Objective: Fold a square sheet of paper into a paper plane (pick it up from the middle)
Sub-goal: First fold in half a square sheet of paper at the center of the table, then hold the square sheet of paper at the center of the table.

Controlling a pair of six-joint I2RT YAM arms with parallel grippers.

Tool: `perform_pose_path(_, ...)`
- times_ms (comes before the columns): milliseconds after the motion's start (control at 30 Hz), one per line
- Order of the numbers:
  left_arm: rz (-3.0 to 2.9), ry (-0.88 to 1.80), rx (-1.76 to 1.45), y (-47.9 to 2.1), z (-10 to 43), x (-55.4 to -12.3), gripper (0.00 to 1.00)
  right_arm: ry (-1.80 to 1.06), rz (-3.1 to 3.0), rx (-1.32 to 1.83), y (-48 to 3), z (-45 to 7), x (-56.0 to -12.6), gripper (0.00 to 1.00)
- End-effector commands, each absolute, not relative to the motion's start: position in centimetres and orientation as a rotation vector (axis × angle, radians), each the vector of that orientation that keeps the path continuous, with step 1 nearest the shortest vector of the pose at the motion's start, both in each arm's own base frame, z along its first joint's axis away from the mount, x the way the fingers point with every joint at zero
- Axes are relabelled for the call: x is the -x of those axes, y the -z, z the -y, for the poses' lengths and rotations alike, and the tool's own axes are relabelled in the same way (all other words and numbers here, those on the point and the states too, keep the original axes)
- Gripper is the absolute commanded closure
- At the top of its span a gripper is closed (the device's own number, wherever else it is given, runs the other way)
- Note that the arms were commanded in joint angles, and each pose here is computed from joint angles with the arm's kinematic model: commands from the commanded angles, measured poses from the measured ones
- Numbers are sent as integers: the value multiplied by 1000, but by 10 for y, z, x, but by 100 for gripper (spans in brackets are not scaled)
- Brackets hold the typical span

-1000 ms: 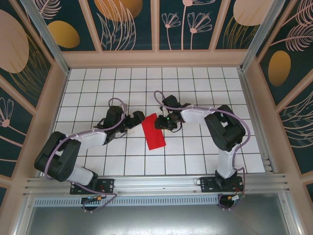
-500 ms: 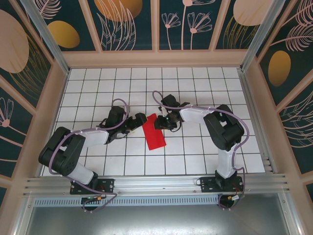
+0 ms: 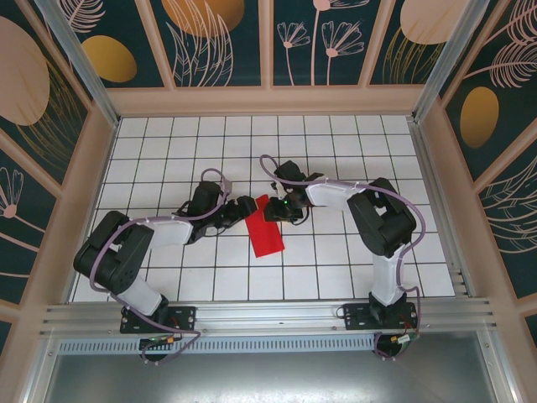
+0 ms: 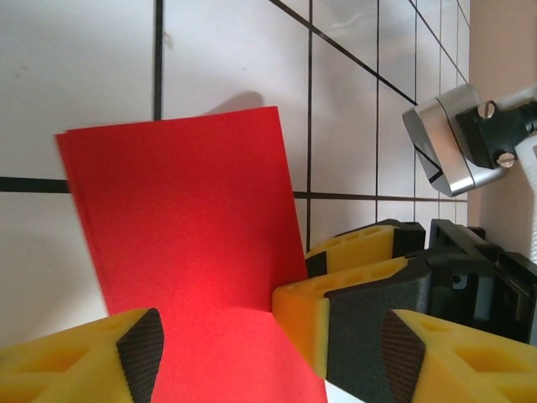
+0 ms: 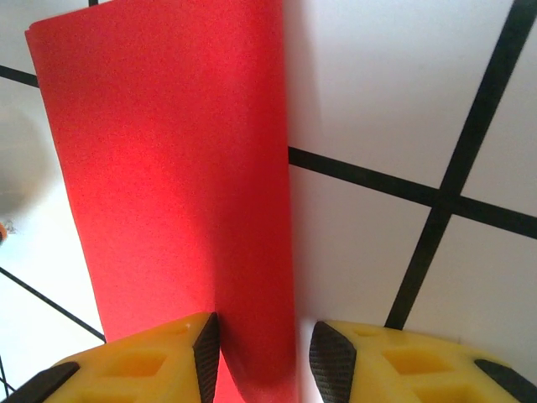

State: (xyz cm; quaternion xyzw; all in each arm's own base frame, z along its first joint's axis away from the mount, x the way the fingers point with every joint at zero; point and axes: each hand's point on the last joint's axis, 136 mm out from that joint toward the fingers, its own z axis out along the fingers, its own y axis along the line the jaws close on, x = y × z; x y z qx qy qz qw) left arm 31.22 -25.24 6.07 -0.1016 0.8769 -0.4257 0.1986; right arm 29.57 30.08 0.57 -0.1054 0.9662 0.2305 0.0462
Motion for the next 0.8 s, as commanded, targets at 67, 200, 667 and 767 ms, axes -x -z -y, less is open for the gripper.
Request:
perform_pose_path(67, -2429, 1231, 248, -68, 264, -317, 38, -166, -3094, 270, 99, -229, -283, 57)
perform_pose_path(200, -2455, 1231, 261, -60, 265, -316, 49, -161, -3096, 279, 101, -230, -282, 57)
perform_pose_path(667, -2542, 1175, 274, -39, 266, -310, 70, -147, -3108, 290, 107, -230, -279, 57)
perform_pose_path(767, -2560, 1144, 286, -34, 263, -308, 73, -145, -3110, 292, 108, -230, -279, 57)
